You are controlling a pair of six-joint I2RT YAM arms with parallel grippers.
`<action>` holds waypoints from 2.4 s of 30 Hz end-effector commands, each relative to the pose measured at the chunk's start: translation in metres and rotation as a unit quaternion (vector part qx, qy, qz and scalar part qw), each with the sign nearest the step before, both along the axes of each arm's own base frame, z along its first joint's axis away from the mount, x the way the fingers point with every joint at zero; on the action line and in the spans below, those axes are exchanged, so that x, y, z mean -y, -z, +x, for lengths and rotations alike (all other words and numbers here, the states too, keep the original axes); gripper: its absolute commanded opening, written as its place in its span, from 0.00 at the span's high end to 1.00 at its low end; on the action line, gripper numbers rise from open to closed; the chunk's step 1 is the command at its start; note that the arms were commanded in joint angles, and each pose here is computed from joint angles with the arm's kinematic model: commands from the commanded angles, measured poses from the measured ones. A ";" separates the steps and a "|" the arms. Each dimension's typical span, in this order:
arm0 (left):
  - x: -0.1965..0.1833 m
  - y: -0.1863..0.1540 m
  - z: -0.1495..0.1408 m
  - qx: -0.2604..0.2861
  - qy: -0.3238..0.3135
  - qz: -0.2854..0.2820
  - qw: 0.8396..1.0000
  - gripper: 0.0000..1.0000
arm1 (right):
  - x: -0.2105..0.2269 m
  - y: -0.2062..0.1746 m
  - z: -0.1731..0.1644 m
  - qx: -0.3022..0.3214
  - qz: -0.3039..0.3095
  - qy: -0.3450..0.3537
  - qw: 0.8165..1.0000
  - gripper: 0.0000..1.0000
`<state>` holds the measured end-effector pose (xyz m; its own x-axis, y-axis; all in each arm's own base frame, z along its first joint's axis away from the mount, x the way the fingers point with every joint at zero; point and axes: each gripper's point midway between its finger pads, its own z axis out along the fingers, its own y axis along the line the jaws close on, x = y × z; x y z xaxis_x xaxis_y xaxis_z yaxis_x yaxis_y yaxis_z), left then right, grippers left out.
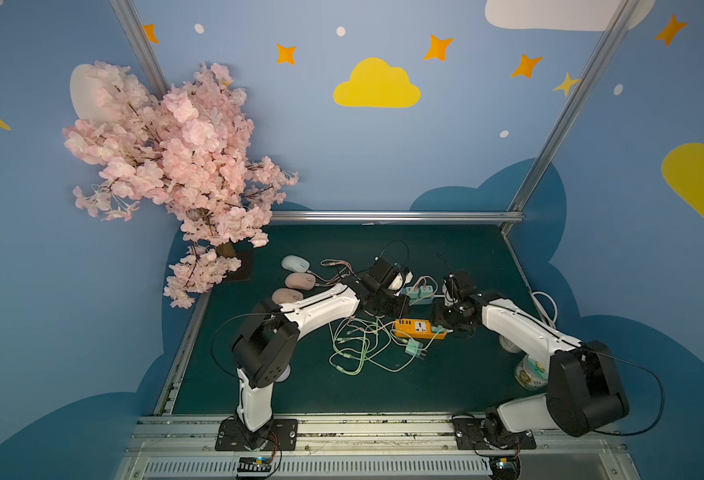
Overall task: Unplug the wireless mouse
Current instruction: Remove the plug from the socket.
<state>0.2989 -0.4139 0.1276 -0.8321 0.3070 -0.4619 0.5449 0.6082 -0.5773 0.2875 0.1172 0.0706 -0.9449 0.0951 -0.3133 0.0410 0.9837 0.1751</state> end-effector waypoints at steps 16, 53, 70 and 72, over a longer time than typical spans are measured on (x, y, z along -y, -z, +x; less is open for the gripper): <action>-0.008 0.088 -0.015 -0.086 0.020 0.112 0.990 0.97 | 0.000 0.001 0.001 0.003 0.004 0.001 1.000 0.38; -0.011 0.089 -0.017 -0.075 0.021 0.135 0.988 0.97 | 0.006 -0.036 -0.017 0.057 -0.021 -0.011 0.998 0.68; 0.006 -0.020 0.007 -0.009 0.011 0.015 1.000 0.97 | -0.019 0.007 -0.040 0.011 0.025 -0.020 0.999 0.68; -0.005 -0.018 0.002 -0.012 0.004 0.018 1.000 0.97 | -0.022 0.010 -0.032 0.011 0.024 -0.021 0.999 0.69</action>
